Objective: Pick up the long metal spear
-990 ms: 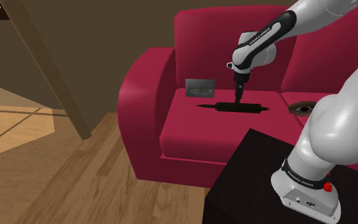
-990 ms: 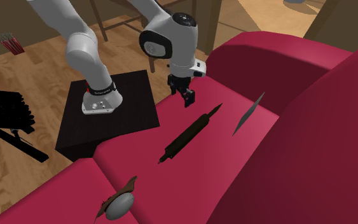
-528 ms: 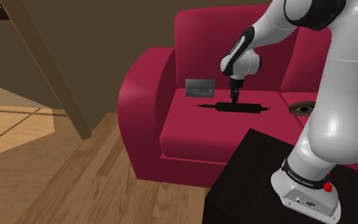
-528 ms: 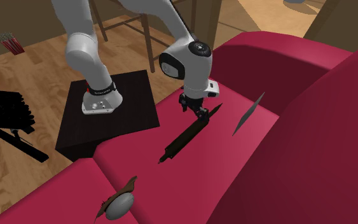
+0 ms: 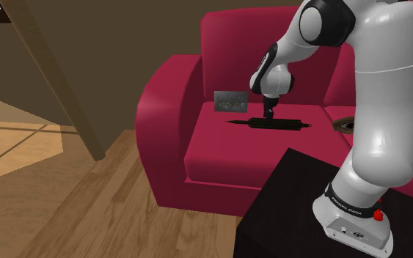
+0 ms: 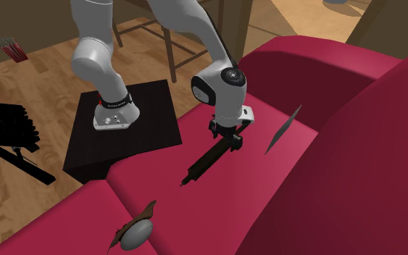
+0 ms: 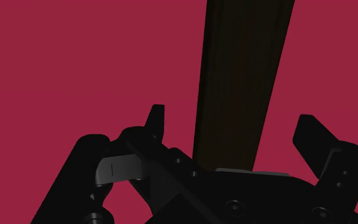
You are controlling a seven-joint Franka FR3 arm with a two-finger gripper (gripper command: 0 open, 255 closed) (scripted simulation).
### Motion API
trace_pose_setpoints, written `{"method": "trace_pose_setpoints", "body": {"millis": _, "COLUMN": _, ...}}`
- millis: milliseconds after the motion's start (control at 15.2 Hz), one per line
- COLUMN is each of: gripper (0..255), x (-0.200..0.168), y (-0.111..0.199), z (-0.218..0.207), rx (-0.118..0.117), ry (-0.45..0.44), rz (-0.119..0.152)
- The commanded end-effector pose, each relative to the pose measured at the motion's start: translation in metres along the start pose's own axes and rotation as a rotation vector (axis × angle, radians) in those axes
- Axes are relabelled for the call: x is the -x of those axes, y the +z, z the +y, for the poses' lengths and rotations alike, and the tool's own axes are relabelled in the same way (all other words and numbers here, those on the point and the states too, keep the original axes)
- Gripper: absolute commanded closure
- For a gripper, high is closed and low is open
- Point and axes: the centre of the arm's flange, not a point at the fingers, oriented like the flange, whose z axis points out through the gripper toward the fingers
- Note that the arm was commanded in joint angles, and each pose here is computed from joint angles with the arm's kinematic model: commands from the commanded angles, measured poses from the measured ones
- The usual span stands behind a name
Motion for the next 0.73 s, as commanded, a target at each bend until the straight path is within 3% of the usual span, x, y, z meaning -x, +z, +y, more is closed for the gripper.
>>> {"method": "trace_pose_setpoints", "body": {"millis": 0, "gripper": 0, "x": 0.0002, "y": 0.0104, "z": 0.0004, "rx": 0.000, "ry": 0.000, "rz": 0.000}}
{"method": "trace_pose_setpoints", "body": {"millis": 198, "gripper": 0, "x": 0.0004, "y": 0.0188, "z": 0.0004, "rx": 0.000, "ry": 0.000, "rz": 0.000}}
{"method": "trace_pose_setpoints", "body": {"millis": 264, "gripper": 255, "x": -0.0003, "y": 0.0185, "z": 0.0007, "rx": 0.000, "ry": 0.000, "rz": 0.000}}
{"method": "trace_pose_setpoints", "body": {"millis": 660, "gripper": 255, "x": 0.0001, "y": 0.0188, "z": 0.0004, "rx": 0.000, "ry": 0.000, "rz": 0.000}}
